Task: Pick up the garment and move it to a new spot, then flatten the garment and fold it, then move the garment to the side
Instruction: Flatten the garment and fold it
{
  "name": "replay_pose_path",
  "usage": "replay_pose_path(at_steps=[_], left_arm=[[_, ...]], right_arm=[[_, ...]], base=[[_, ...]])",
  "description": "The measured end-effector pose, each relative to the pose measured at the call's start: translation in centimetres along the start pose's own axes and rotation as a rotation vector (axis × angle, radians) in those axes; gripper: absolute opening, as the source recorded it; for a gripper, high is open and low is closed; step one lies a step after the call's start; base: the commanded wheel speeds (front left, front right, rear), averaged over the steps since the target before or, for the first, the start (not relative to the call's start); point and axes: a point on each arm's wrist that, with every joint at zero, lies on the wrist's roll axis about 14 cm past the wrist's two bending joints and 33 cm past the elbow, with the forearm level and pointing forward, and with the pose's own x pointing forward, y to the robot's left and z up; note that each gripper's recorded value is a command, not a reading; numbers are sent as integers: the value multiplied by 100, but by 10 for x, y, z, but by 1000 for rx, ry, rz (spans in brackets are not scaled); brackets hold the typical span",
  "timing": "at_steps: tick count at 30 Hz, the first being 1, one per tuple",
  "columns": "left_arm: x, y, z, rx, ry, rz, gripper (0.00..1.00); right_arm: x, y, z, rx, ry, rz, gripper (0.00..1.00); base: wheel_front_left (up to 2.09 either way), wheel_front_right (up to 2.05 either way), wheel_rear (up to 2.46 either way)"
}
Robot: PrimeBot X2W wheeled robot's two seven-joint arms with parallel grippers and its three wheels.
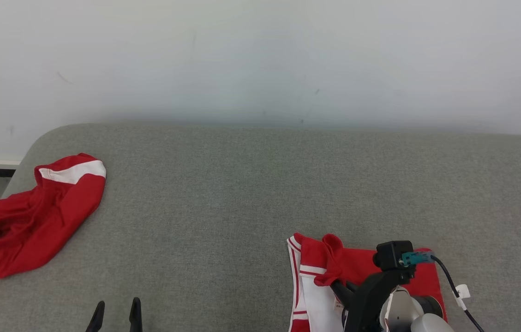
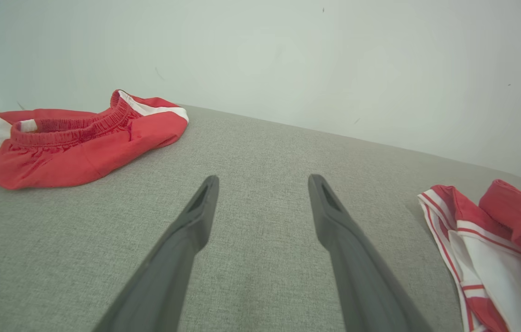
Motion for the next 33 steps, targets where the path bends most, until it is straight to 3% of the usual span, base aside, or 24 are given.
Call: replay_pose_path(at_steps=[14, 15, 16, 23, 27, 30, 33], left_arm=[[-12, 12, -7, -12, 21, 51, 100], [-13, 13, -8, -12, 22, 54, 100], [-13, 13, -8, -13, 22, 55, 100], [-11, 14, -6, -15, 15, 55, 100], [-8, 11, -4, -15, 8, 45, 100], [-5, 8, -2, -15, 4, 33, 100], [0, 1, -3, -20, 4, 11, 100]], right_arm=[[26, 22, -18, 5, 77, 75, 0], [27, 24, -21, 8, 86, 82, 42], [27, 26, -22, 8, 91, 86, 100], [26, 36, 4, 19, -1, 122, 100], [14, 41, 40, 72, -133, 152, 100], [0, 25, 69, 66, -248, 106, 100], [-24, -16, 82, 51, -334, -24, 100]], base=[[0, 0, 0], [0, 0, 0], [0, 0, 0], [0, 0, 0], [0, 0, 0], [0, 0, 0], [0, 0, 0]])
